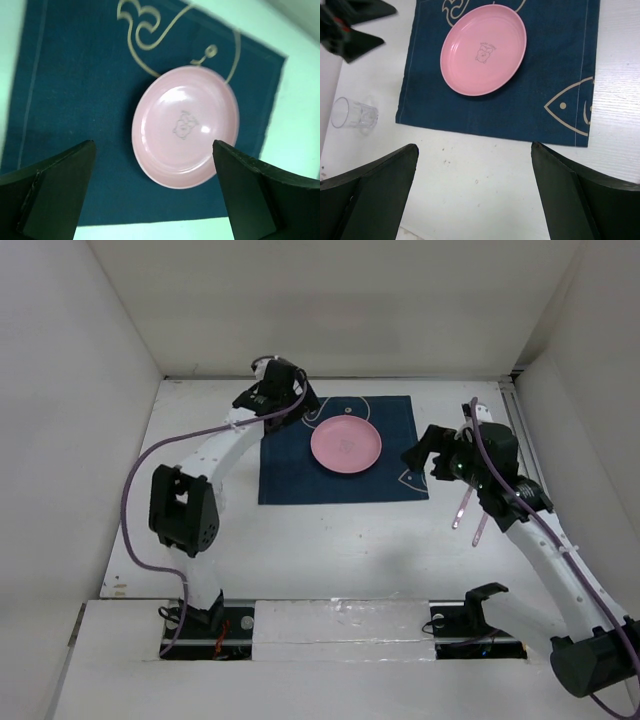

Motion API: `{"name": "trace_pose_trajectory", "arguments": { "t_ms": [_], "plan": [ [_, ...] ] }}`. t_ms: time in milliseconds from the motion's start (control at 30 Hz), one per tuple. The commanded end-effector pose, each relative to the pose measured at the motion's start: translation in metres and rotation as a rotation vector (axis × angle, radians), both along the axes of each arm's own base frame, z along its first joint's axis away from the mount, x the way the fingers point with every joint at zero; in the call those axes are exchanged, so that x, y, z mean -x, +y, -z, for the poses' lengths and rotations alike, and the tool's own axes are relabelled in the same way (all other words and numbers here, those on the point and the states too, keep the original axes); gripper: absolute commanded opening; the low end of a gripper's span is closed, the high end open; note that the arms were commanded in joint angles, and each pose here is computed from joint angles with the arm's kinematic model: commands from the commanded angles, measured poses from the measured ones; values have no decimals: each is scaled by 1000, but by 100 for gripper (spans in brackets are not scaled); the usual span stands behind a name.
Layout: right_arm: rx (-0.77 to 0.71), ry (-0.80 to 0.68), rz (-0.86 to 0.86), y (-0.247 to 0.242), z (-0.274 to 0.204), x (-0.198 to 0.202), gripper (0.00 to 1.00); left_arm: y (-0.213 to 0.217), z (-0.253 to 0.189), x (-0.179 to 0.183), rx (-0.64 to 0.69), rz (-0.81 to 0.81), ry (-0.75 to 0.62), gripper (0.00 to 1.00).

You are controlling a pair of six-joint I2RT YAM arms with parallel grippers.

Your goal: Set the dinner table for one person

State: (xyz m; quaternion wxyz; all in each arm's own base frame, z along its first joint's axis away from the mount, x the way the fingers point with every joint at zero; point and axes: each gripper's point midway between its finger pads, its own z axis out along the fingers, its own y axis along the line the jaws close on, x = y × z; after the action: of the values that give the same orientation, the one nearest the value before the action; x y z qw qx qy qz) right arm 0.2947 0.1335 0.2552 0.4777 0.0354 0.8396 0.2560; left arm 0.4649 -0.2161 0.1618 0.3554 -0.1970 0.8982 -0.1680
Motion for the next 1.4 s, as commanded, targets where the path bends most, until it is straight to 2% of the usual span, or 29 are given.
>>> {"name": "trace_pose_trajectory", "arguments": {
  "t_ms": [0, 100, 167, 300, 333, 433, 533, 700, 767, 833, 933, 1000, 1067, 1100, 1133, 1233, 1367],
  "plan": [
    [-8, -81, -20, 14, -18, -12, 100, 28, -86, 13, -46, -91, -140, 100],
    [11, -88, -9, 20, -18, -15, 100, 66, -111, 39, -106, -221, -161, 100],
    [16, -95, -29, 33, -18, -17, 100, 96, -107, 61, -187, -320, -128, 100],
    [23, -83, -88, 59, -12, -18, 100, 165, -103, 114, -162, -552, -79, 100],
    [32, -87, -102, 62, -13, -18, 100, 178, -84, 126, -184, -586, -45, 100],
    [43, -63, -132, 76, -3, -20, 100, 211, -70, 157, -158, -662, -15, 100],
    [44, -51, -167, 89, 4, -20, 100, 223, -56, 172, -159, -681, 1, 100],
    [34, -47, -221, 108, 10, -18, 100, 252, -7, 198, -197, -787, 118, 100],
    [28, -51, -240, 115, 8, -18, 100, 255, -1, 197, -193, -815, 98, 100],
    [27, -51, -250, 120, 7, -18, 100, 257, 20, 201, -207, -827, 136, 97],
    [32, -42, -259, 123, 11, -17, 100, 255, 46, 205, -215, -847, 206, 92],
    [33, -41, -268, 128, 11, -17, 100, 255, 51, 199, -200, -855, 188, 89],
    [33, -39, -268, 129, 13, -19, 100, 256, 62, 197, -207, -868, 188, 80],
    [26, -35, -265, 129, 13, -19, 100, 256, 63, 195, -207, -868, 188, 80],
    [30, -27, -277, 134, 17, -17, 100, 257, 73, 199, -226, -865, 220, 73],
    [26, -35, -286, 138, 12, -15, 100, 256, 82, 197, -228, -879, 242, 61],
    [25, -37, -295, 142, 11, -15, 100, 260, 79, 197, -244, -889, 235, 40]
  ]
}}
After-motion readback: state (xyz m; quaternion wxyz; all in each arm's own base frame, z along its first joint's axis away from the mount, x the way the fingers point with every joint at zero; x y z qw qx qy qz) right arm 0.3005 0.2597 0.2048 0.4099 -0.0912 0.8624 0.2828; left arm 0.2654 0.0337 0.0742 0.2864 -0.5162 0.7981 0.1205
